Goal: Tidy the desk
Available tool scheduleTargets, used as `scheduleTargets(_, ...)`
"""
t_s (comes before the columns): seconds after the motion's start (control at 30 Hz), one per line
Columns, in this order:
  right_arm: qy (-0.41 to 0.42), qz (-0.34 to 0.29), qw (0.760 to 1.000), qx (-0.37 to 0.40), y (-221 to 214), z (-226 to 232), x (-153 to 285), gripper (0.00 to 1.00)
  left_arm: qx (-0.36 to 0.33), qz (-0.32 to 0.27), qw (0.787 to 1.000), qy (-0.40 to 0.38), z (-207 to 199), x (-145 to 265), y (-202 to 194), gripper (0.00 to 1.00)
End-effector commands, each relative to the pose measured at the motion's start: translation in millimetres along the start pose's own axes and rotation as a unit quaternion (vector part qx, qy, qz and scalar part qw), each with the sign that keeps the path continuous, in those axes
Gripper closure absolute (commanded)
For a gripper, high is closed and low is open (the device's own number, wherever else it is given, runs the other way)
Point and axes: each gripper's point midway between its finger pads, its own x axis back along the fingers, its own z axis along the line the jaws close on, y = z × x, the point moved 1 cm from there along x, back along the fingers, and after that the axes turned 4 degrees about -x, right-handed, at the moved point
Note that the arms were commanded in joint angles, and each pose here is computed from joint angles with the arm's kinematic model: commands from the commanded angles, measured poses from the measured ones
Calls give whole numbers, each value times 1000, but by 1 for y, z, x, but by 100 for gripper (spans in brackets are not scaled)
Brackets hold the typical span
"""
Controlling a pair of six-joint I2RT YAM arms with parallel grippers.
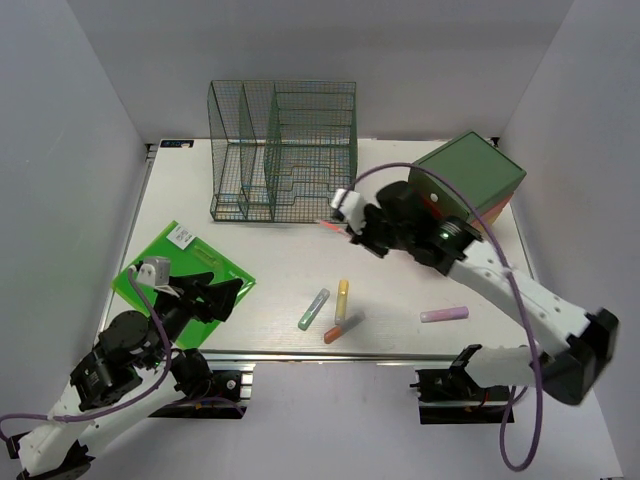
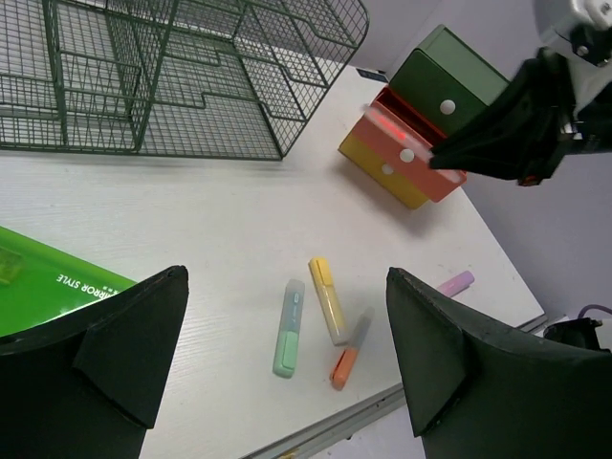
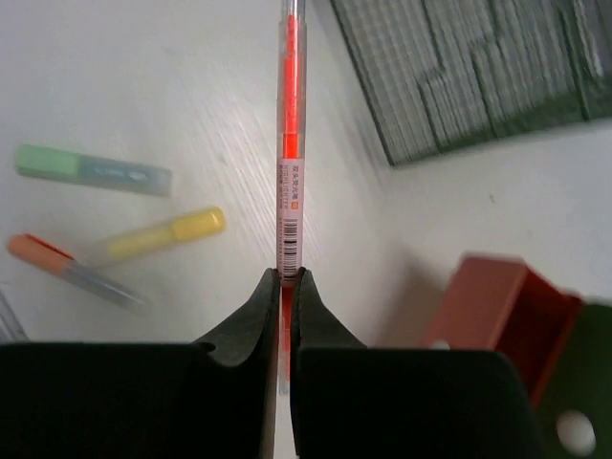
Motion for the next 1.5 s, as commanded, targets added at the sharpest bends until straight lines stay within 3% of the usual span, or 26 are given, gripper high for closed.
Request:
scheduleTargets(0.0,-109,15,994,-2,-30,-42,24,100,-11,15,1000,-4,-3,-5,-6,6)
scheduleTargets(0.1,-219,5,975,-20,-49,-75,48,100,-15,21,1000,-3,-4,-7,-8,6)
scheduleTargets(0.33,-332,38,941,-49,-100,-112,62,100,-18,27,999,0,-4,-9,-11,6)
scheduleTargets(0.5,-354,46,932,-65,-114,-136,65,100,-17,26,999,-2,-4,-9,-11,6)
scheduleTargets(0.77,-299,63,951,-43,-124,-148,47,100,-19,28,999,-10,-7,-9,-11,6)
scheduleTargets(0.93,-312,80,945,-51,-132,-163,46,100,-21,28,999,-12,-8,-9,-11,6)
scheduleTargets(1.0,-313,83,944,-60,-133,-166,48,91,-19,26,999,-13,-8,-8,-10,6)
scheduleTargets(1.03,-314,80,944,-62,-130,-169,50,79,-17,23,999,-14,-8,-8,-9,6)
scheduleTargets(1.1,-308,80,946,-67,-129,-169,51,65,-18,25,999,-15,-8,-7,-10,6)
scheduleTargets(1.2,-312,75,944,-73,-125,-172,56,62,-18,24,999,-16,-8,-7,-10,6)
scheduleTargets(1.37,-298,62,949,-81,-117,-168,61,65,-19,24,999,-19,-9,-7,-10,6)
scheduleTargets(1.47,-220,5,972,-78,-93,-143,56,97,-19,24,999,-20,-10,-7,-9,6)
